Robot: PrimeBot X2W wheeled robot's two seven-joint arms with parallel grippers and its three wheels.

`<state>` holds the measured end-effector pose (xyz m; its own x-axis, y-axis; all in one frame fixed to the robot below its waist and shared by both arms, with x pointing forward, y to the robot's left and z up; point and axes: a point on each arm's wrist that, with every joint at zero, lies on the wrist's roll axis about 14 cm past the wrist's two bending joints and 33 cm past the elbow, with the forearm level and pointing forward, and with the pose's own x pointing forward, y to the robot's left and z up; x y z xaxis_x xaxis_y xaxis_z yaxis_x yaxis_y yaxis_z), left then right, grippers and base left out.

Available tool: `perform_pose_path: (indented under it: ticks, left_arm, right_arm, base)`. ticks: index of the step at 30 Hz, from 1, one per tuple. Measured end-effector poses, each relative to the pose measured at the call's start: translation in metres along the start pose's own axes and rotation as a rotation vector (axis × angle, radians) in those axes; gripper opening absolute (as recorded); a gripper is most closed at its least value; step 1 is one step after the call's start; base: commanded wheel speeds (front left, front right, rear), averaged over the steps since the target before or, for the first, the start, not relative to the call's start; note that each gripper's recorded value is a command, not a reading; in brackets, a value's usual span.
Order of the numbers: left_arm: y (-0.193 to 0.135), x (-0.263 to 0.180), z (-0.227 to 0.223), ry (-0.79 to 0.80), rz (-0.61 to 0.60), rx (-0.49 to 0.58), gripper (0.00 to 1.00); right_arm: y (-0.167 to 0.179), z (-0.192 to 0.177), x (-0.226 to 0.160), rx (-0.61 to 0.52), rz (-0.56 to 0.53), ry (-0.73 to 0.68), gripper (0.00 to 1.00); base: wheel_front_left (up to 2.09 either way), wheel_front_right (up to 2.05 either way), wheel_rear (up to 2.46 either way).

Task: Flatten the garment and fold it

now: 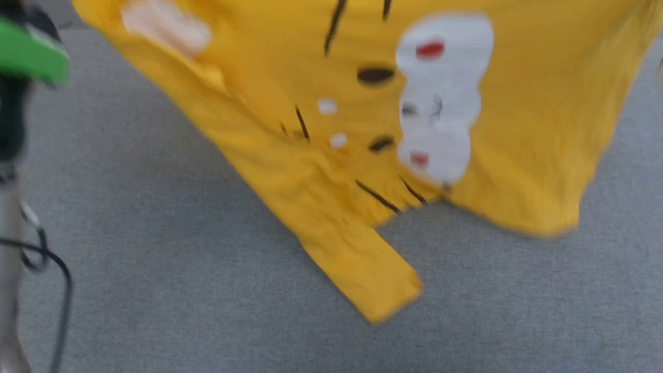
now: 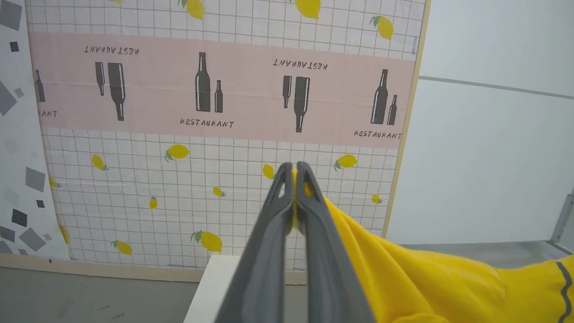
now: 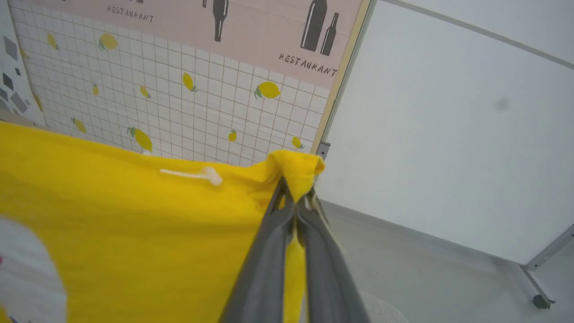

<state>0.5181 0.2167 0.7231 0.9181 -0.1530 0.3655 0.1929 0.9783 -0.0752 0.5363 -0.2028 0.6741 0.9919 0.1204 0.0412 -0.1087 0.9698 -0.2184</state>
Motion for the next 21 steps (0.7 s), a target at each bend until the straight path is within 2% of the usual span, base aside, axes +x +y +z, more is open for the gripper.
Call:
perform_pose_path:
  ticks: [3, 4, 5, 15, 16, 17, 21]
  left_arm:
    - [0.006, 0.033, 0.016, -0.051, 0.003, 0.034, 0.00]
    - [0.015, 0.065, 0.032, -0.116, 0.023, 0.054, 0.00]
    - [0.018, 0.076, 0.039, -0.148, 0.035, 0.062, 0.00]
    - [0.026, 0.142, 0.078, -0.447, 0.086, 0.060, 0.00]
    - [0.028, 0.152, 0.070, -0.487, 0.084, 0.053, 0.00]
    - [0.028, 0.156, 0.060, -0.475, 0.079, 0.047, 0.00]
    - [0.028, 0.164, 0.001, -0.327, 0.051, 0.055, 0.00]
  right_arm:
    - [-0.002, 0.017, 0.027, -0.014, 0.000, -0.019, 0.00]
    - [-0.005, 0.032, 0.055, -0.028, -0.012, -0.041, 0.00]
    - [-0.007, 0.037, 0.065, -0.031, -0.023, -0.052, 0.00]
    - [-0.023, 0.059, 0.134, -0.070, -0.135, -0.212, 0.00]
    - [-0.019, 0.058, 0.144, -0.083, -0.133, -0.281, 0.00]
    - [-0.017, 0.052, 0.148, -0.086, -0.128, -0.286, 0.00]
    - [-0.002, -0.003, 0.159, -0.071, -0.078, -0.179, 0.00]
  base:
    - [0.00, 0.00, 0.00]
    - [0.00, 0.00, 0.00]
    - [0.00, 0.00, 0.00]
    - [0.00, 0.00, 0.00]
    - [0.00, 0.00, 0.00]
    - [0.00, 0.00, 0.00]
    - [0.00, 0.00, 0.00]
